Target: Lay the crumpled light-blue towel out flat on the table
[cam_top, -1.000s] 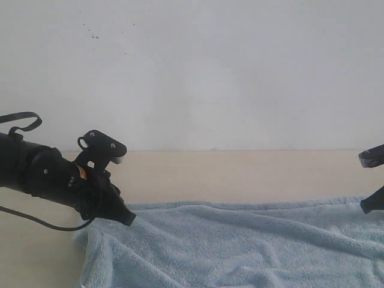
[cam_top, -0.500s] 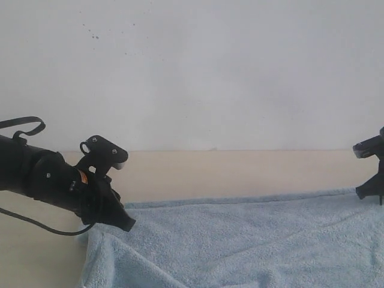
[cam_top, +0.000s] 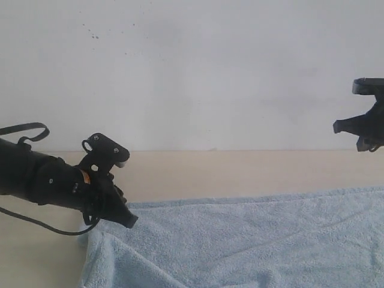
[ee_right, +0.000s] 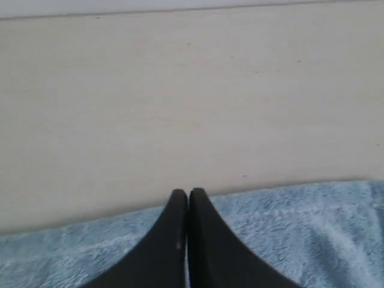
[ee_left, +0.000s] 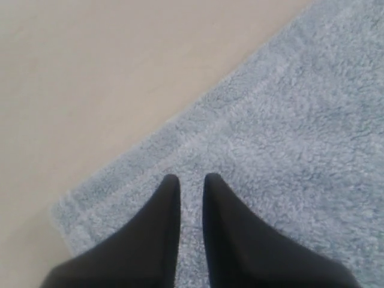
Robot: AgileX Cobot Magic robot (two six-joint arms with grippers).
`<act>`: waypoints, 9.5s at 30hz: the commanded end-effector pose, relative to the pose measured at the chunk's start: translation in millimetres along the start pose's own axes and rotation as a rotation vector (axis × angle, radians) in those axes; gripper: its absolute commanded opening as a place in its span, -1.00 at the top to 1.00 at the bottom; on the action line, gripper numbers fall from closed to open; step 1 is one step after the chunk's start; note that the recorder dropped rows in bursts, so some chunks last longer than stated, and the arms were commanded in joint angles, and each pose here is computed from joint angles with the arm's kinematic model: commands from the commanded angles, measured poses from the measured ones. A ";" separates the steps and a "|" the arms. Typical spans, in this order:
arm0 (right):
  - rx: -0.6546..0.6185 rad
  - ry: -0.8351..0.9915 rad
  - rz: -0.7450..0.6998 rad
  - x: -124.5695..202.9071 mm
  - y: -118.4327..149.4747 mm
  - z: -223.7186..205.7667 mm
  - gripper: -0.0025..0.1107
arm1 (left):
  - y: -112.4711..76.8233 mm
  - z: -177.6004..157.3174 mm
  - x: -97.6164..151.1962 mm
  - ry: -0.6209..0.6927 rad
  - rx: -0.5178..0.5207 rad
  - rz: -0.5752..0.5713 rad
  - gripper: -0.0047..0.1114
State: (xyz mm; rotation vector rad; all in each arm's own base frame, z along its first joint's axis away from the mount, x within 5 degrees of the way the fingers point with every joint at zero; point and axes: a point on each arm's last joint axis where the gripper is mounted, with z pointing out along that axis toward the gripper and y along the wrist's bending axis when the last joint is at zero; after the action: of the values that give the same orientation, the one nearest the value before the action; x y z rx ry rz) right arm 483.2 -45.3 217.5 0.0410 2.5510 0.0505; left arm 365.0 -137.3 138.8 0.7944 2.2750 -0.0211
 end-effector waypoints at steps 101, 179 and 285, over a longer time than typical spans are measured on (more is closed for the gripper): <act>-0.297 -0.115 -0.473 147.3 163.8 -224.9 0.96 | -62.0 -94.4 122.2 -0.045 0.066 -0.311 0.54; -0.451 -0.815 -0.333 298.3 59.6 -398.1 0.96 | -34.5 -320.1 113.3 -0.709 -0.066 -0.481 0.54; -0.427 -0.926 -0.092 367.4 58.4 -228.1 0.96 | -60.1 -276.3 191.0 -0.890 -0.142 -0.349 0.54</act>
State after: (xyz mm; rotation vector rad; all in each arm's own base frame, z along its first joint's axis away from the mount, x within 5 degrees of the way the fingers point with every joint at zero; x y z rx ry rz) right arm 52.3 22.0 206.6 -0.1786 1.5751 0.4371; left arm 53.3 -18.6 211.8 0.2170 1.5028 -0.3067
